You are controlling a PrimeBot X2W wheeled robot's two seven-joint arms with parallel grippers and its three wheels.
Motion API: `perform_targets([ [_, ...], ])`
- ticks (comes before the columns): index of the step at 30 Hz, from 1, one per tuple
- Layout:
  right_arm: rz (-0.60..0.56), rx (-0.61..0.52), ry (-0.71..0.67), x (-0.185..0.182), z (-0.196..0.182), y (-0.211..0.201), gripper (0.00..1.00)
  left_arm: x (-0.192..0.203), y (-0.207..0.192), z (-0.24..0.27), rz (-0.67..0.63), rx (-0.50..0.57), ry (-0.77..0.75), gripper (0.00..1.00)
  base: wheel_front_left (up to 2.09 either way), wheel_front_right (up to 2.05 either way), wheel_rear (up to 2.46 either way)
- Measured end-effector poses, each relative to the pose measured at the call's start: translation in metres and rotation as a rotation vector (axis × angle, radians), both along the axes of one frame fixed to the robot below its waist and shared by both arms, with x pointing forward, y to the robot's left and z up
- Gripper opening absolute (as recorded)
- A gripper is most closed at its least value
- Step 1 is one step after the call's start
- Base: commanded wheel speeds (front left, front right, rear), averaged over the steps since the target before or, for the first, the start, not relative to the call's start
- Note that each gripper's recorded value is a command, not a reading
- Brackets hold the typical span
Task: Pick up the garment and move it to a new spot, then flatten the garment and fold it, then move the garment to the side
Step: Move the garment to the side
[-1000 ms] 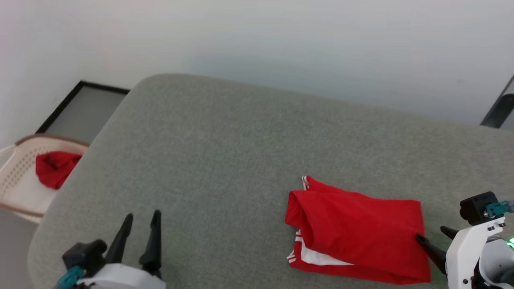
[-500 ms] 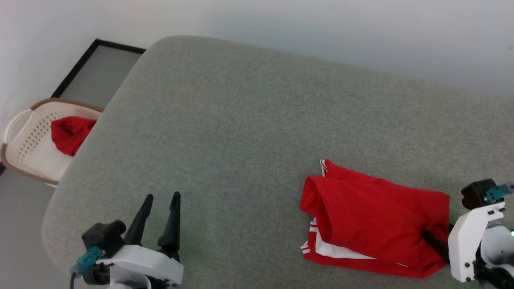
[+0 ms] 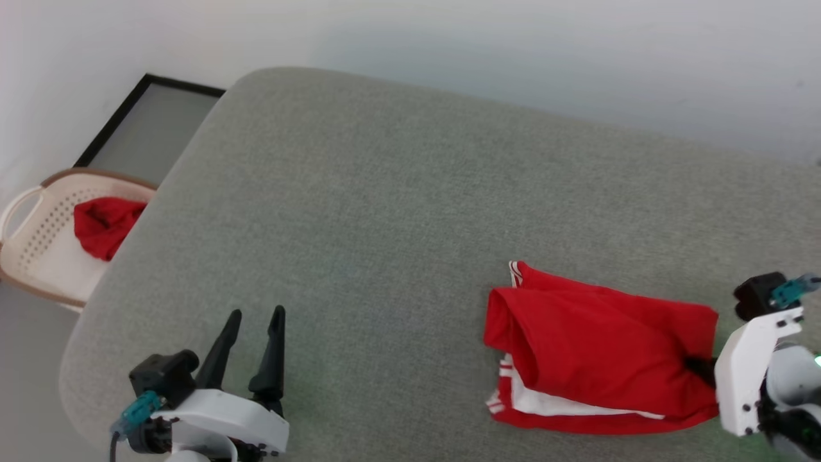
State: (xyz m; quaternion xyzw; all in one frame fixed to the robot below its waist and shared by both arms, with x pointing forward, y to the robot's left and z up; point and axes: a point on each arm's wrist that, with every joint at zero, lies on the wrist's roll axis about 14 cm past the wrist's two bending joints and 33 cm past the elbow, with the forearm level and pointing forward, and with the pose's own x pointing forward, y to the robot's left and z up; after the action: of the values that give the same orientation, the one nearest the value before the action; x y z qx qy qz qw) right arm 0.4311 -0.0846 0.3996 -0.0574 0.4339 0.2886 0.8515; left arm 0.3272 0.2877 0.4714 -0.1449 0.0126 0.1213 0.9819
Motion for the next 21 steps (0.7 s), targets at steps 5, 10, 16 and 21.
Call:
perform_targets([
  [5,-0.035,-0.029,-0.081,0.014,0.023,-0.021,0.0,0.002,-0.001,0.008,-0.019,0.019,-0.025,1.0,0.0,0.0,0.0],
  [10,-0.072,-0.072,-0.181,0.028,0.052,-0.049,0.0,0.007,-0.011,0.016,-0.059,0.031,-0.05,1.0,0.0,0.0,0.0],
  [16,-0.136,-0.134,-0.267,0.038,0.08,-0.093,0.0,0.022,-0.029,0.023,-0.124,0.036,-0.073,1.0,0.0,0.0,0.0],
  [21,-0.208,-0.197,-0.342,0.049,0.105,-0.139,0.0,0.041,-0.048,0.029,-0.189,0.044,-0.091,1.0,0.0,0.0,0.0],
])
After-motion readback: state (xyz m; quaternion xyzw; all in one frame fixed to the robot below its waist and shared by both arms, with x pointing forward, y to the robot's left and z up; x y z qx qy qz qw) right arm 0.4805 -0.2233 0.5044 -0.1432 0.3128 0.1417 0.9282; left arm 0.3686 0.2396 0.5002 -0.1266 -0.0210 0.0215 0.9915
